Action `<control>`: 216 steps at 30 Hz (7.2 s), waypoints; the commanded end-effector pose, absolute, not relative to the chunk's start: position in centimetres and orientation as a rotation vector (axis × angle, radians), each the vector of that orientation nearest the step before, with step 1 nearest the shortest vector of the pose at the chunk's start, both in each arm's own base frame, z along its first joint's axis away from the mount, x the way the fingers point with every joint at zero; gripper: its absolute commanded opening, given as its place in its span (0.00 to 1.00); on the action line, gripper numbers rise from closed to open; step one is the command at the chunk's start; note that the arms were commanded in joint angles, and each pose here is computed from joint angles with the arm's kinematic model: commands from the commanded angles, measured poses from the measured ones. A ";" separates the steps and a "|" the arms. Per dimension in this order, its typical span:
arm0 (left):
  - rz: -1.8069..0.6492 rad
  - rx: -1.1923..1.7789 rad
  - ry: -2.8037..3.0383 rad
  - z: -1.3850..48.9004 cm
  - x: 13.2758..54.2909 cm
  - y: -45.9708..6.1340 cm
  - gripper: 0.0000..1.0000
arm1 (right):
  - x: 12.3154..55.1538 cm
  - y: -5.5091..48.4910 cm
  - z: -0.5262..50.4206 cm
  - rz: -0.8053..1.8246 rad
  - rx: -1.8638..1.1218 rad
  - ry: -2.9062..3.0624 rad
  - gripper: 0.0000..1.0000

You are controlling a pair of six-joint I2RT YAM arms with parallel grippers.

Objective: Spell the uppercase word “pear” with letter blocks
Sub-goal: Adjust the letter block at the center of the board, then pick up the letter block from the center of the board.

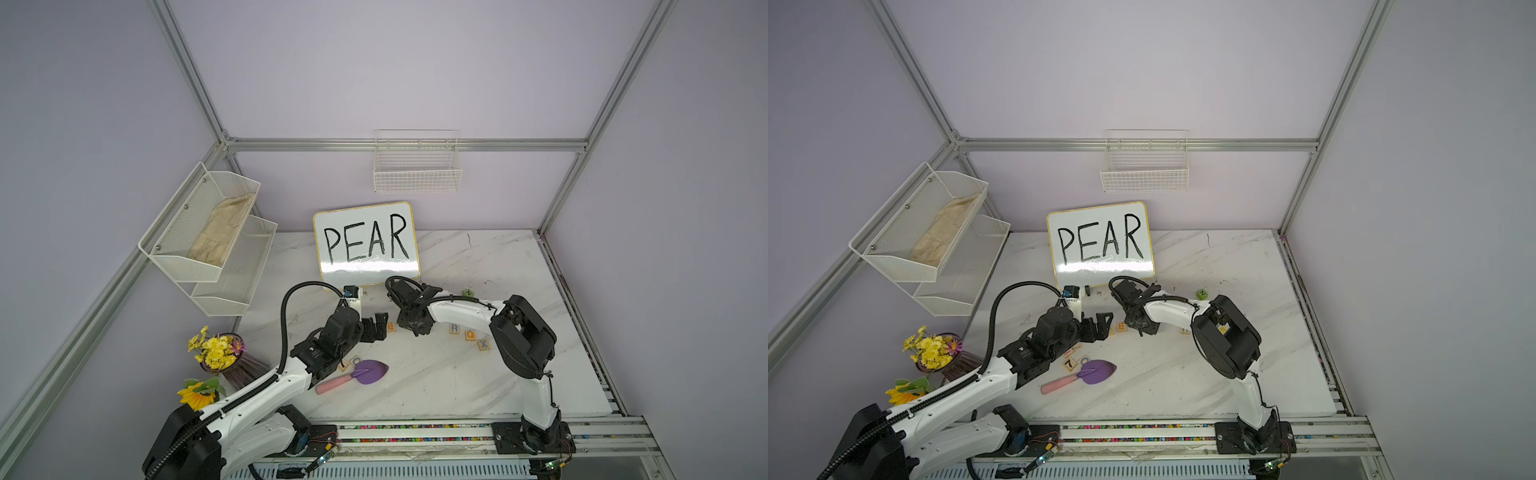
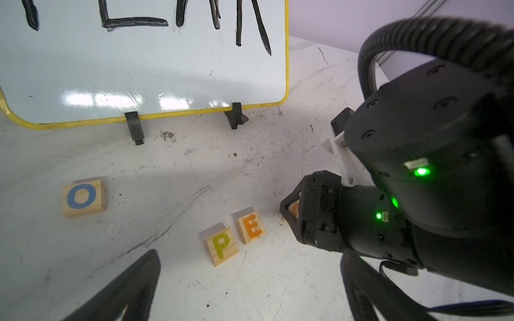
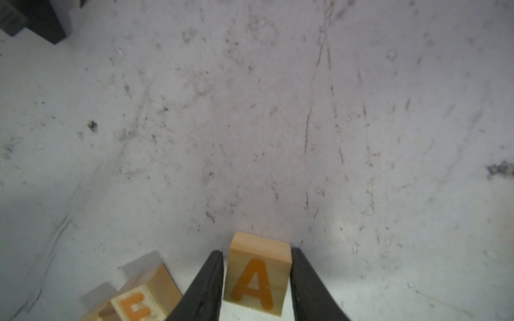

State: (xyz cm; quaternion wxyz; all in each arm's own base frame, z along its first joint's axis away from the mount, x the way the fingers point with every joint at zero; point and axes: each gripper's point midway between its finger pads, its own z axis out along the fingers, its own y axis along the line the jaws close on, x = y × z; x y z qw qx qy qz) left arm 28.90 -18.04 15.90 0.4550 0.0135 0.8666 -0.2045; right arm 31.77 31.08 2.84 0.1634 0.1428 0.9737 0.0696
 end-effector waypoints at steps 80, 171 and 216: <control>-0.378 0.001 2.207 15.4 28.9 -16.3 1.00 | 30.9 33.5 1.3 0.133 -0.398 2.786 0.34; -0.371 0.002 2.230 14.5 29.1 -16.6 1.00 | 32.7 34.5 4.8 0.180 -0.332 2.689 0.42; -0.493 0.088 2.161 17.3 30.9 -19.9 1.00 | 37.1 29.0 14.8 -0.051 -0.202 2.368 0.69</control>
